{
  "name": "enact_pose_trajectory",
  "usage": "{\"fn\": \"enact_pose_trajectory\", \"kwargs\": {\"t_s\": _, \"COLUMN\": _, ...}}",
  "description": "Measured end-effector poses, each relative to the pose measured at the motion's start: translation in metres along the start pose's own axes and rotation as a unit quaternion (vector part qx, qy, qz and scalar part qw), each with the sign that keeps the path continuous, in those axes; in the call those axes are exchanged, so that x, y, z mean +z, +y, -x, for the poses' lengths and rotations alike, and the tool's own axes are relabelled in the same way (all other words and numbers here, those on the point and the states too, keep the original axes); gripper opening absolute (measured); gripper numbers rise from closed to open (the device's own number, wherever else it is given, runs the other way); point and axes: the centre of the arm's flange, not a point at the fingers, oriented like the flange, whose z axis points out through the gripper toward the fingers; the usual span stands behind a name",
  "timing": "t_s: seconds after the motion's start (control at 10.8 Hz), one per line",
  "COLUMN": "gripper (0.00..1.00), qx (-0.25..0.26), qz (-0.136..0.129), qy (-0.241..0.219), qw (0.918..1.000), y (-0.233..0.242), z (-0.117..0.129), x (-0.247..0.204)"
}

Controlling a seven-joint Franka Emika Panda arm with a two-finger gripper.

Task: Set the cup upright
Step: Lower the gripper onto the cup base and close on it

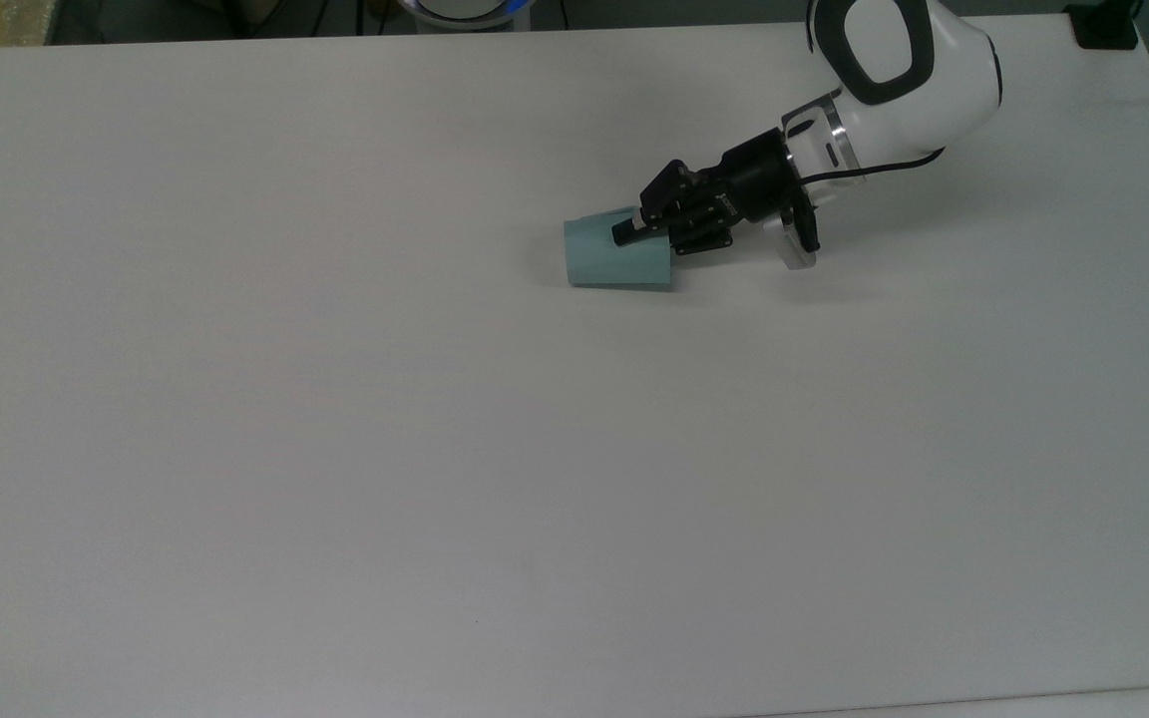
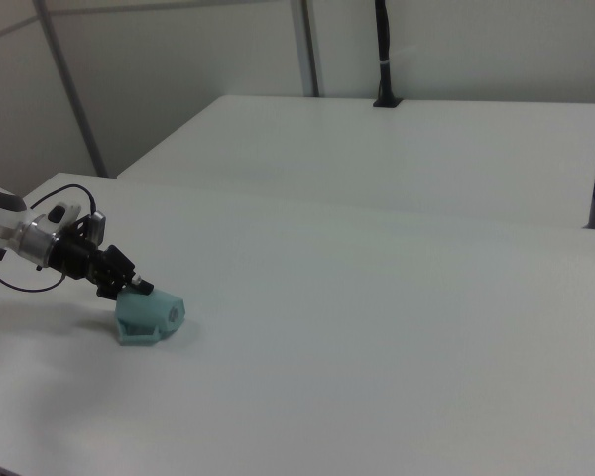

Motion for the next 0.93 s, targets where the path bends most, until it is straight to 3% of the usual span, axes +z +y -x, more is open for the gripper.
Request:
{"fn": "enact_pose_trajectory", "kwargs": {"t_s": 0.09, "gripper": 0.15, "qx": -0.005, "qz": 0.008, "qy": -0.002, "qw": 1.0000, "y": 0.002, "z": 0.001, "x": 0.002}}
{"fn": "enact_pose_trajectory", "kwargs": {"t_s": 0.65, "gripper": 0.14, "qx": -0.016, "qz": 0.020, "qy": -0.003, "qw": 0.9997, "y": 0.000, "z": 0.005, "x": 0.007}}
{"fn": "enact_pose_trajectory", "kwargs": {"t_s": 0.93, "gripper": 0.12, "qx": -0.013, "qz": 0.000, "qy": -0.008, "qw": 0.9999, "y": 0.013, "z": 0.001, "x": 0.000}}
